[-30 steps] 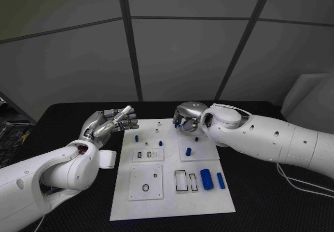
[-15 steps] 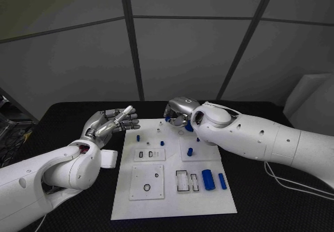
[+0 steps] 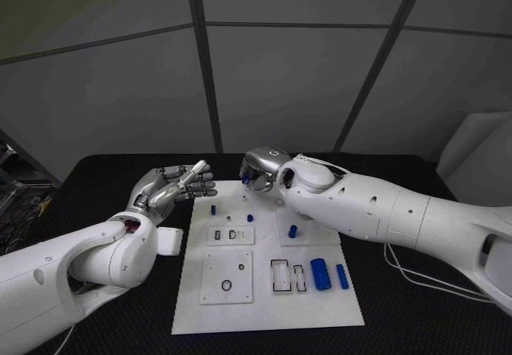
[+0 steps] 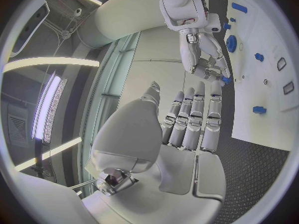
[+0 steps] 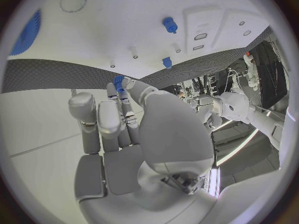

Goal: Assemble the parts on the task board

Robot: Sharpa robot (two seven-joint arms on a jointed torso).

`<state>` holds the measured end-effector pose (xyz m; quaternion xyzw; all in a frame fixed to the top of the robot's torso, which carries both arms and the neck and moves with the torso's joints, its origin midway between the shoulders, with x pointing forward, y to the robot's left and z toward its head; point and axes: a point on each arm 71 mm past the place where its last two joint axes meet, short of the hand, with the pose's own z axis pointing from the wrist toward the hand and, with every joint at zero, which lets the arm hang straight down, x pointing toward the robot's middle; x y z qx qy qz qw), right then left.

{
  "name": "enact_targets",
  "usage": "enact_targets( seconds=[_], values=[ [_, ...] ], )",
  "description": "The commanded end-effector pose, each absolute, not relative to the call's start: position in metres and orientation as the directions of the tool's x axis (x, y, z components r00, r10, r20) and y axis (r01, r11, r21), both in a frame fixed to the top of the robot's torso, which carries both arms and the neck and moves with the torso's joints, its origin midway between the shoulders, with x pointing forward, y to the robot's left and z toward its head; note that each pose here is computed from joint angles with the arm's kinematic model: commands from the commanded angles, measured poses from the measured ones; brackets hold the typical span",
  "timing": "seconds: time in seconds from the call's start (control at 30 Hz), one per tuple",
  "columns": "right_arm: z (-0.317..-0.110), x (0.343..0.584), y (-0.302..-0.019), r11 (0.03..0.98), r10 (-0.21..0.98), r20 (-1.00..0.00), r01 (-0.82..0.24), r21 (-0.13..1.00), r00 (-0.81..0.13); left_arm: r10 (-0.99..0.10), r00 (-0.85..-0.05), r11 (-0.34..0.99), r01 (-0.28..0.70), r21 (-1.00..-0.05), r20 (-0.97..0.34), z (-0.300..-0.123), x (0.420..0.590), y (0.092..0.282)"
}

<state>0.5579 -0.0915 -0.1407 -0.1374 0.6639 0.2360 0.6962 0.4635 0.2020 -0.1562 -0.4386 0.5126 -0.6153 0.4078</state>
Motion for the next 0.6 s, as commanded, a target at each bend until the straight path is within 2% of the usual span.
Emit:
enact_targets(
  seconds=[0.03, 0.6],
  values=[
    [-0.1414, 0.5605, -0.0907, 0.862, 0.127, -0.992, -0.494, 0.113, -0.004, -0.947, -0.296, -0.149, 0.057, -0.987, 0.126, -0.1547, 0.4636, 0.2004],
    [-0.1485, 0.5657, -0.0871, 0.878, 0.067, -0.997, -0.471, 0.082, -0.049, -0.945, -0.3, -0.151, 0.055, -0.987, 0.127, -0.1544, 0.4633, 0.1989]
  ],
)
